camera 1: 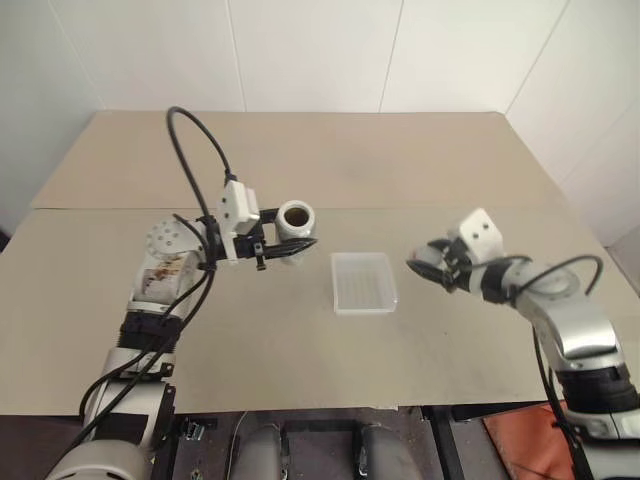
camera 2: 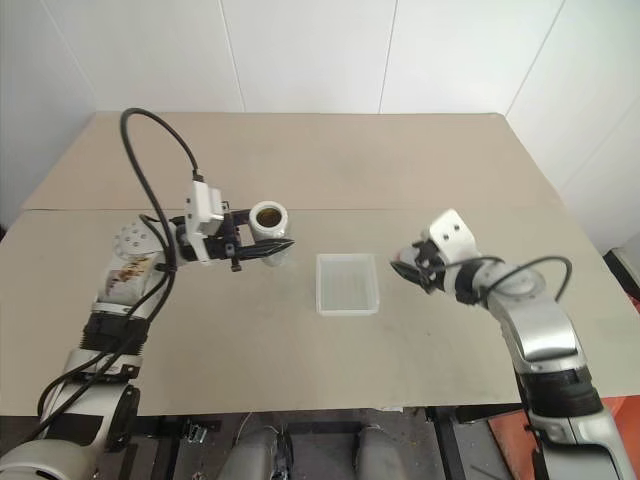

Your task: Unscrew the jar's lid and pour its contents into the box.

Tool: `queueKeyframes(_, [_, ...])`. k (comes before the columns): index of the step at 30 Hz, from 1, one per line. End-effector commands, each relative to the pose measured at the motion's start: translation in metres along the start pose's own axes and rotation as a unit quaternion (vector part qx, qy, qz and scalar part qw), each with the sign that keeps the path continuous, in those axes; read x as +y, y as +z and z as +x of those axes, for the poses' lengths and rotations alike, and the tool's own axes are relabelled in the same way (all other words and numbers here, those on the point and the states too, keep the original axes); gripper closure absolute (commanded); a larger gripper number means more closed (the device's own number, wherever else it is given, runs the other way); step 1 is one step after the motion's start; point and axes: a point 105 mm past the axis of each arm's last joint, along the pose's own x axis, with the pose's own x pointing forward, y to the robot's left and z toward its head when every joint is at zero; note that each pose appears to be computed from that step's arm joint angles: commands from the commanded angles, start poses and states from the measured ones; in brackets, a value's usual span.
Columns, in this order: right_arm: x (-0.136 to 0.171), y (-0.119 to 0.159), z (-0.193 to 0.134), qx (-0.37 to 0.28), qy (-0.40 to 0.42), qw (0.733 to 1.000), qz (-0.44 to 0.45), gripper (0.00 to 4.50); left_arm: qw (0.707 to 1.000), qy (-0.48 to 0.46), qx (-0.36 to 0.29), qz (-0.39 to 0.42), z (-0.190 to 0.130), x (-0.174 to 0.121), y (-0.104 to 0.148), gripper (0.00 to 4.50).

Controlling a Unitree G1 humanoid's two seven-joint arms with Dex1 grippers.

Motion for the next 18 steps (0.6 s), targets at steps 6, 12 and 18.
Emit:
queueKeyframes(6, [-0.005,-0.005,-0.01,0.022,0.01,0.999,-0.03,0.03,0.974,0.052,0.027,0.217,0.027,0.017,0.012,2.52])
queueKeyframes(12, [0.008,0.067,-0.047,-0.056,0.153,0.986,0.045,0.03,0.851,0.033,0.035,0.523,0.051,0.015,0.026,2.52])
queueKeyframes(18, [0.04,0.098,-0.067,-0.057,0.288,0.956,0.019,0.03,0.645,-0.032,-0.026,0.763,0.081,0.002,0.026,2.52])
